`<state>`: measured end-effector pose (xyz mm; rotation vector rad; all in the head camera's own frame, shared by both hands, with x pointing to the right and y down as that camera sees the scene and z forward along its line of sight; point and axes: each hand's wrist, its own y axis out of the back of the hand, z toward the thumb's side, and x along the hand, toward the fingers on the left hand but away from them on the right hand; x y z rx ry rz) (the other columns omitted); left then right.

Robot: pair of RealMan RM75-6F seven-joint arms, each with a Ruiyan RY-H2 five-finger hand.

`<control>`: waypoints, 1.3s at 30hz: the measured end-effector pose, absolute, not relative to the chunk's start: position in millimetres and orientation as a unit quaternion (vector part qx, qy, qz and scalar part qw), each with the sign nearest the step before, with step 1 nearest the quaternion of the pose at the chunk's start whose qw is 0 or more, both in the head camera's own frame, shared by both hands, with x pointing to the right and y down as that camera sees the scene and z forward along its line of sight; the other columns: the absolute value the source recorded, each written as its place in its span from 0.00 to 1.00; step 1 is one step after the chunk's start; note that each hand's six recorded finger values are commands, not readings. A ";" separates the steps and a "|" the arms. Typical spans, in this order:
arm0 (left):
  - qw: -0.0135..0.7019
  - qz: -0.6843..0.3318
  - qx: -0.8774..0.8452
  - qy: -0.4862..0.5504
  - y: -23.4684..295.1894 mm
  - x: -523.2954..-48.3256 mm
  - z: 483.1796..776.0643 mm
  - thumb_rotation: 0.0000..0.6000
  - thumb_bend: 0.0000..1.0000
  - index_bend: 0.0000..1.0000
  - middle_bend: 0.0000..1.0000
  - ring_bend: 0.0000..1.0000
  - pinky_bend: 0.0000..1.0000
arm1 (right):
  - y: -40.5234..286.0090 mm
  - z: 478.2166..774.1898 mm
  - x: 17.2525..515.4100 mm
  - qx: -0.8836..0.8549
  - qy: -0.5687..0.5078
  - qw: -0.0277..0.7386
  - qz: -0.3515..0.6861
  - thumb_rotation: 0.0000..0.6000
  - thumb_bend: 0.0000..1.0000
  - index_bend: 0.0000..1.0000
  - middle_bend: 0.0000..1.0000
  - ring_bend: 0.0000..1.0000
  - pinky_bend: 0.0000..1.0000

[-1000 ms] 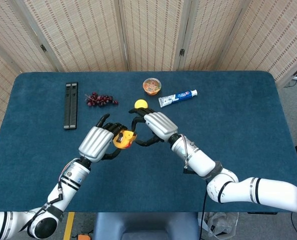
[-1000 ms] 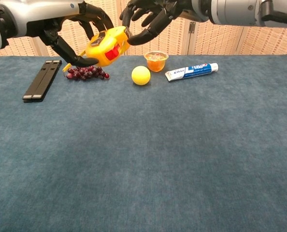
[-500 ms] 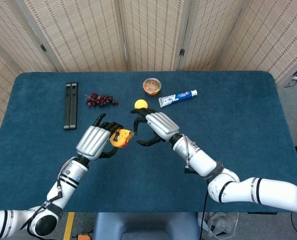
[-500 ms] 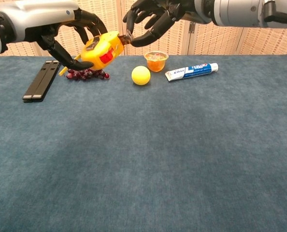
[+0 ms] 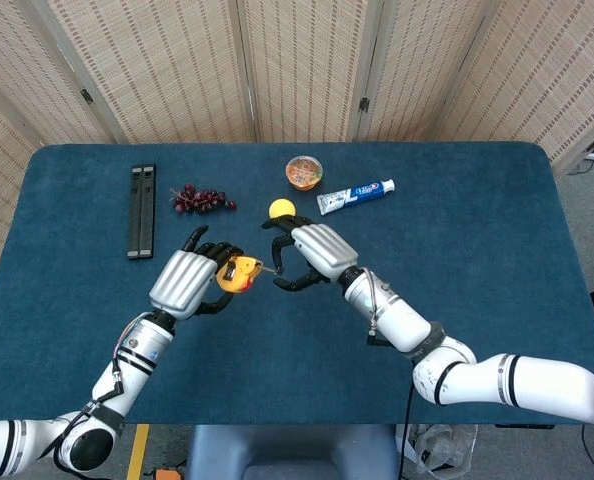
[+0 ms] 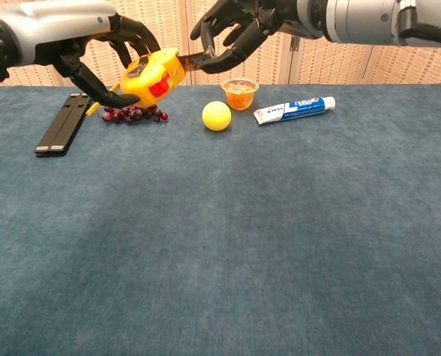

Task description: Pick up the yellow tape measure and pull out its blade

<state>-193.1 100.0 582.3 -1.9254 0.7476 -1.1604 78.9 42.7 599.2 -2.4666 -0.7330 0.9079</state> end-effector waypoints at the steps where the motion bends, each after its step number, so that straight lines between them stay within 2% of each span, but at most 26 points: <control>1: 0.377 -0.454 -0.753 0.292 100.0 -193.4 582.7 1.00 0.38 0.44 0.38 0.30 0.08 | 42.4 599.2 78.9 -0.885 -0.264 0.205 0.326 1.00 0.35 0.59 0.19 0.10 0.11; 10: 0.382 -0.465 -0.744 0.291 100.2 -201.7 589.8 1.00 0.38 0.44 0.38 0.30 0.08 | 39.6 598.7 82.3 -0.882 -0.270 0.205 0.328 1.00 0.51 0.62 0.21 0.11 0.11; 16: 0.389 -0.479 -0.730 0.294 99.2 -217.5 599.2 1.00 0.38 0.46 0.38 0.30 0.08 | 39.5 596.1 90.8 -0.879 -0.270 0.208 0.332 1.00 0.51 0.62 0.21 0.11 0.11; 25: 0.391 -0.509 -0.715 0.279 106.4 -251.2 623.4 1.00 0.38 0.46 0.38 0.30 0.06 | 43.7 584.1 128.9 -0.869 -0.272 0.218 0.351 1.00 0.52 0.62 0.21 0.11 0.11; 39: 0.391 -0.522 -0.716 0.250 116.5 -285.5 655.0 1.00 0.38 0.46 0.38 0.30 0.06 | 61.0 540.0 230.9 -0.850 -0.315 0.217 0.362 1.00 0.52 0.62 0.21 0.11 0.11</control>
